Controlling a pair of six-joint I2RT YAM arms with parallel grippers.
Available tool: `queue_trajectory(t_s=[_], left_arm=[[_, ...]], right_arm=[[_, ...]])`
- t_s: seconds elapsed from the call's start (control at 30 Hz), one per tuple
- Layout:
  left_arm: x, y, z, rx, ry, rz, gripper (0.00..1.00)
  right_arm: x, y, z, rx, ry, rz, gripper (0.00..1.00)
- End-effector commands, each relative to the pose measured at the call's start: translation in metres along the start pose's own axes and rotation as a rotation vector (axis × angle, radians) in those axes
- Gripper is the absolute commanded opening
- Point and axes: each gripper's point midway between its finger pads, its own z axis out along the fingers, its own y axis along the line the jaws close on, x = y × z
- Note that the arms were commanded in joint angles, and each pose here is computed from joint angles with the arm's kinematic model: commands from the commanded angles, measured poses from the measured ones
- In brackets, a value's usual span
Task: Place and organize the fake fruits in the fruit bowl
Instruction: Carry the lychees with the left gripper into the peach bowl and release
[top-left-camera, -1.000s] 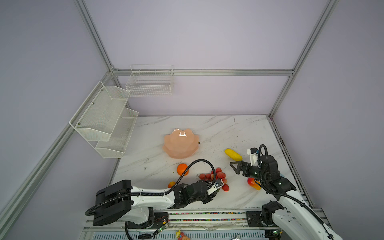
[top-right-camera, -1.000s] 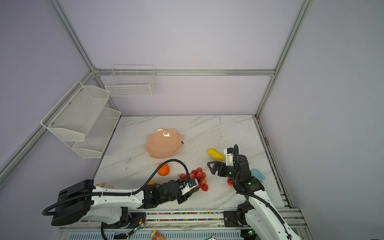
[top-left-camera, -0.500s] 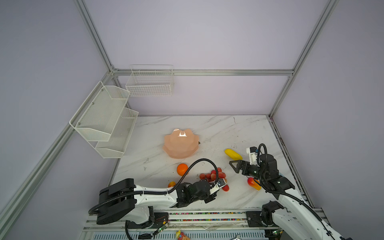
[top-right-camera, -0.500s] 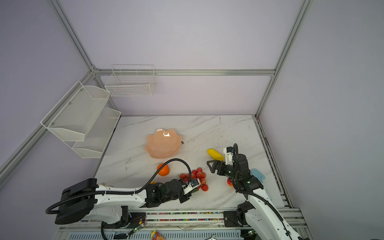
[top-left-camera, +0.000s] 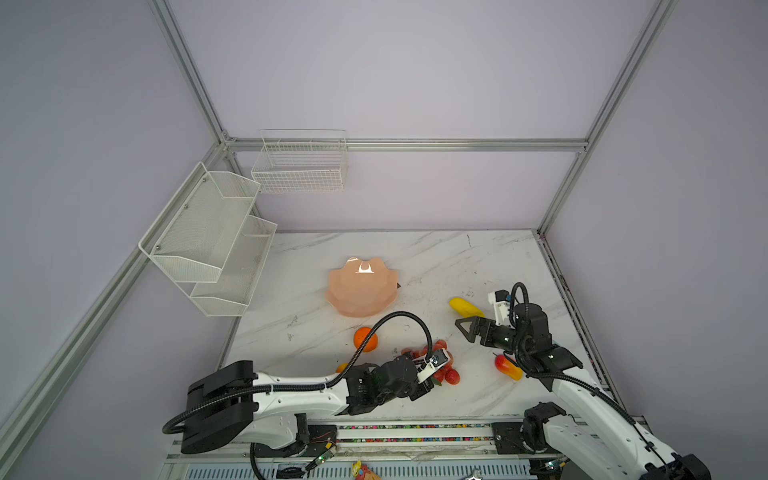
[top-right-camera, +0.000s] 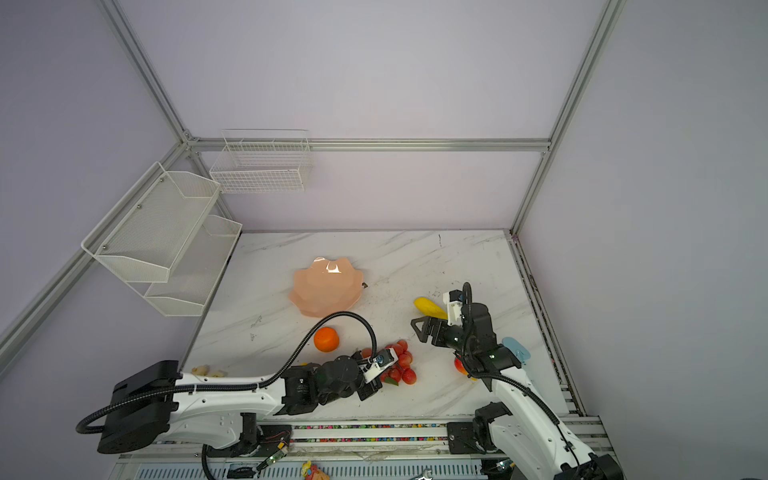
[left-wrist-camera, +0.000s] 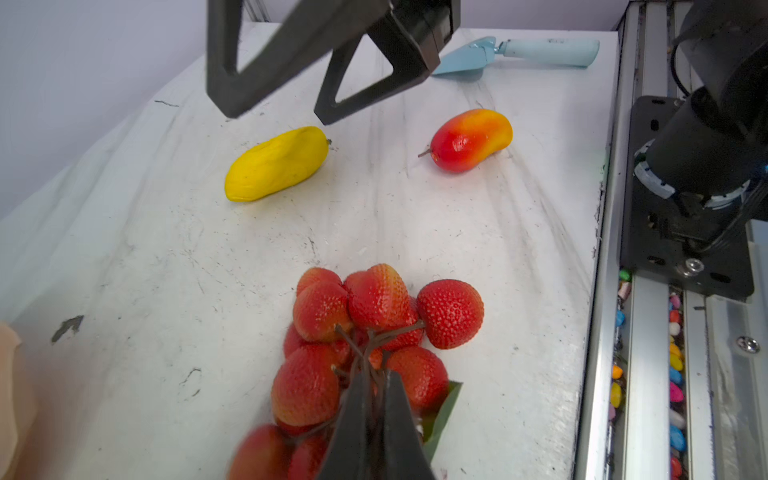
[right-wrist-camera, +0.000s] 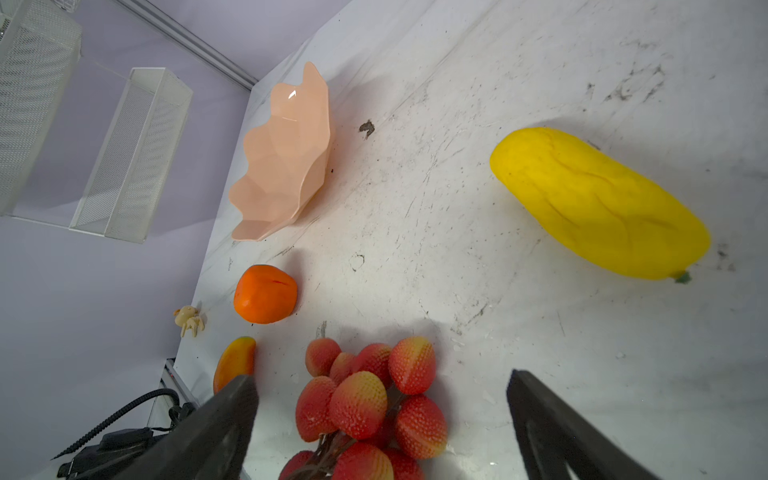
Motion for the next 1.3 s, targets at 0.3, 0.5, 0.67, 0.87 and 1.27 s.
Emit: queue_trajectory(t_s=[0.3, 0.5, 0.67, 0.87, 1.27], left_arm=[[-0.138, 0.161, -0.093, -0.407, -0.331, -0.165, 0.00], [-0.128, 0.247, -0.102, -0.690, -0.207, -0.179, 0.00], [-0.106, 0.295, -0.089, -0.788, -0.138, -0.233, 0.00], [-0.072, 0.332, -0.069, -0.832, -0.070, -0.286, 0.00], [-0.021, 0.352, -0.027, -0.810, 0.015, -0.331, 0.00]], right_arm=[[-0.090, 0.116, -0.023, -0.349, -0.189, -0.302, 0.97], [-0.085, 0.147, 0.005, -0.429, -0.129, -0.358, 0.97], [-0.066, 0.187, 0.035, -0.476, -0.065, -0.427, 0.97], [-0.047, 0.200, 0.057, -0.515, -0.033, -0.406, 0.97], [-0.031, 0.178, 0.062, -0.453, -0.026, -0.360, 0.97]])
